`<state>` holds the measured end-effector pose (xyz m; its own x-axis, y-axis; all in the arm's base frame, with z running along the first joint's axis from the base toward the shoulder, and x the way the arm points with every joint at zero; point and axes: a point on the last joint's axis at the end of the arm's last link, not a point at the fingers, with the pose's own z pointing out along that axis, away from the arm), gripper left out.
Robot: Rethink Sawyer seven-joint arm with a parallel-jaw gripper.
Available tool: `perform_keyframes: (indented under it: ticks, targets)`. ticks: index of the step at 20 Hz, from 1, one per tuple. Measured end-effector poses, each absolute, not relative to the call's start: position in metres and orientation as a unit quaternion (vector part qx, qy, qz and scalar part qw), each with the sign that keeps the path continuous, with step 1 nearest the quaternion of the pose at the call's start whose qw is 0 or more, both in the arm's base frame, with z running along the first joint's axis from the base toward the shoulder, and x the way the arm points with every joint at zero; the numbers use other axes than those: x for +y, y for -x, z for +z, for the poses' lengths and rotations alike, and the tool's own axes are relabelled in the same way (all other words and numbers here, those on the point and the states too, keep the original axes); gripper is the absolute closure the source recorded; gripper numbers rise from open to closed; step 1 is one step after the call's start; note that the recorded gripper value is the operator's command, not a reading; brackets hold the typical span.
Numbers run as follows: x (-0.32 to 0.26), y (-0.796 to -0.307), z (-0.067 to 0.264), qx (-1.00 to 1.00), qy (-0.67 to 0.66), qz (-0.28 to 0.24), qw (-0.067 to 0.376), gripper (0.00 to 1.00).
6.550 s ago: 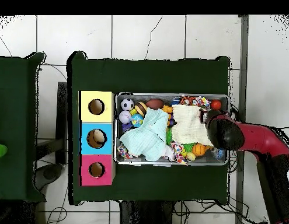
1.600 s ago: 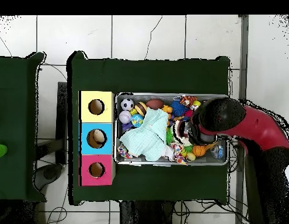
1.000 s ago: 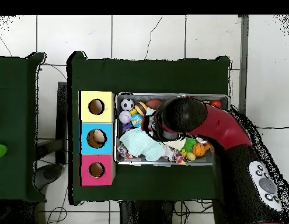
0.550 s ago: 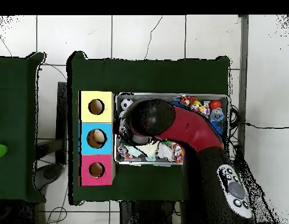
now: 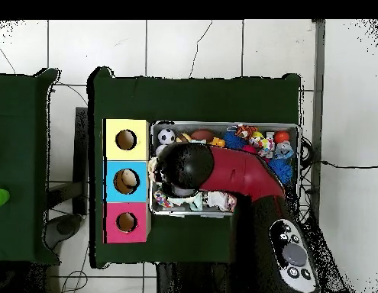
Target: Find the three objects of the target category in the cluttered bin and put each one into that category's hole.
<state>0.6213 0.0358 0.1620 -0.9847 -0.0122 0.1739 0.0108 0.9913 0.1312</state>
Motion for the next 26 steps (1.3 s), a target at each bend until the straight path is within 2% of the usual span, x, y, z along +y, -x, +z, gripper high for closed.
perform_keyframes:
  ticks: [2, 8, 13, 16, 22, 26]
  targets:
    - [0.008, -0.614, 0.153, -0.997, -0.02, -0.022, 0.077, 0.0]
    - [-0.076, -0.6, 0.14, -0.997, -0.017, 0.032, 0.065, 0.0]
    - [-0.13, -0.591, 0.13, -0.998, 0.013, 0.039, 0.052, 0.0]
    - [-0.178, -0.583, 0.103, -0.998, 0.036, 0.043, 0.028, 0.0]
    - [-0.211, -0.581, 0.064, -0.998, 0.034, 0.046, -0.004, 0.0]
    - [-0.219, -0.58, 0.038, -0.999, 0.038, 0.026, -0.008, 0.0]
